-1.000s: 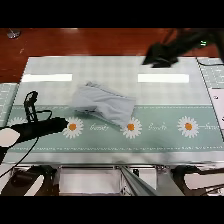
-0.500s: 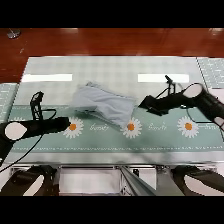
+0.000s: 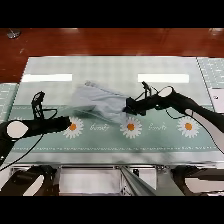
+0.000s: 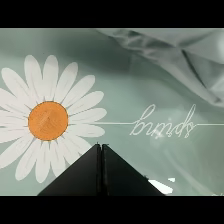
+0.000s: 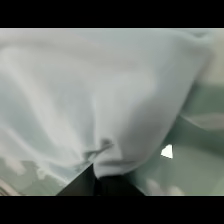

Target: Fold the shirts.

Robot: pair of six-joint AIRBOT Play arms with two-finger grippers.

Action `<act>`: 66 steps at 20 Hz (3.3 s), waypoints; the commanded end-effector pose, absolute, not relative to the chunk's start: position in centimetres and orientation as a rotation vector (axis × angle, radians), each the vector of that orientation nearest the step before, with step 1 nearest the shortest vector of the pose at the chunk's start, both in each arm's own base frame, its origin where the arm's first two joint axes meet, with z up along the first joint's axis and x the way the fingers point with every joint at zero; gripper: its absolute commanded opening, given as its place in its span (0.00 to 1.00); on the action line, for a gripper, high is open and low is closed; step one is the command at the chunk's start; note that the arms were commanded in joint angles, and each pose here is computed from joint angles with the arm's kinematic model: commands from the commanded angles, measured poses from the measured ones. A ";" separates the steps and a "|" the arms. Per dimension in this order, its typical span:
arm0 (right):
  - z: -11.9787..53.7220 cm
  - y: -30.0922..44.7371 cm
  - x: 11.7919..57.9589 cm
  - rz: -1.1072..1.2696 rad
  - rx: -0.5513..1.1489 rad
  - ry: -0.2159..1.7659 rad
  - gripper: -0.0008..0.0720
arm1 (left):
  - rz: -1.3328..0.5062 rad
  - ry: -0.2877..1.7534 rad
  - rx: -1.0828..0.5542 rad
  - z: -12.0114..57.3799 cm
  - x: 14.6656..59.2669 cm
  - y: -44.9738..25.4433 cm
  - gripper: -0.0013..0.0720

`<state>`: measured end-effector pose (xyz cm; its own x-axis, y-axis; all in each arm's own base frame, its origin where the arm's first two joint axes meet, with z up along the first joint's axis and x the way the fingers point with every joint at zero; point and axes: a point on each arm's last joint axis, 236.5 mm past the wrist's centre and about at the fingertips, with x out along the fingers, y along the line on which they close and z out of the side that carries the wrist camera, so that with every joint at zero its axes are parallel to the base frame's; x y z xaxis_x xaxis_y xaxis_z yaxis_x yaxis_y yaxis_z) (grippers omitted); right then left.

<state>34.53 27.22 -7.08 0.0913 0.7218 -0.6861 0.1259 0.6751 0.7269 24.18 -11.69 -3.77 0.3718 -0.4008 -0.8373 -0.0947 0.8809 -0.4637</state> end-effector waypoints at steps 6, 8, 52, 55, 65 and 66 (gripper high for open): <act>15.5 31.1 43.6 0.859 0.517 1.026 0.04 | -0.205 1.192 -0.480 -4.0 24.2 -11.7 0.04; 20.1 29.4 44.7 0.830 0.454 0.942 0.04 | -0.205 1.193 -0.480 -4.0 24.1 -11.7 0.04; 17.7 -19.8 22.6 -0.674 0.885 0.690 0.58 | -0.243 0.925 -0.385 2.6 31.5 -10.4 0.04; 23.0 -11.1 34.2 -0.118 0.836 0.643 0.04 | -0.284 0.747 -0.362 12.6 37.6 -10.6 0.04; 2.2 12.1 40.4 0.207 -0.026 1.268 0.03 | -0.378 1.130 -0.204 5.2 38.1 -14.4 0.04; 0.5 11.3 40.3 0.145 -0.033 1.303 0.03 | -0.360 1.171 -0.213 3.8 37.6 -13.7 0.04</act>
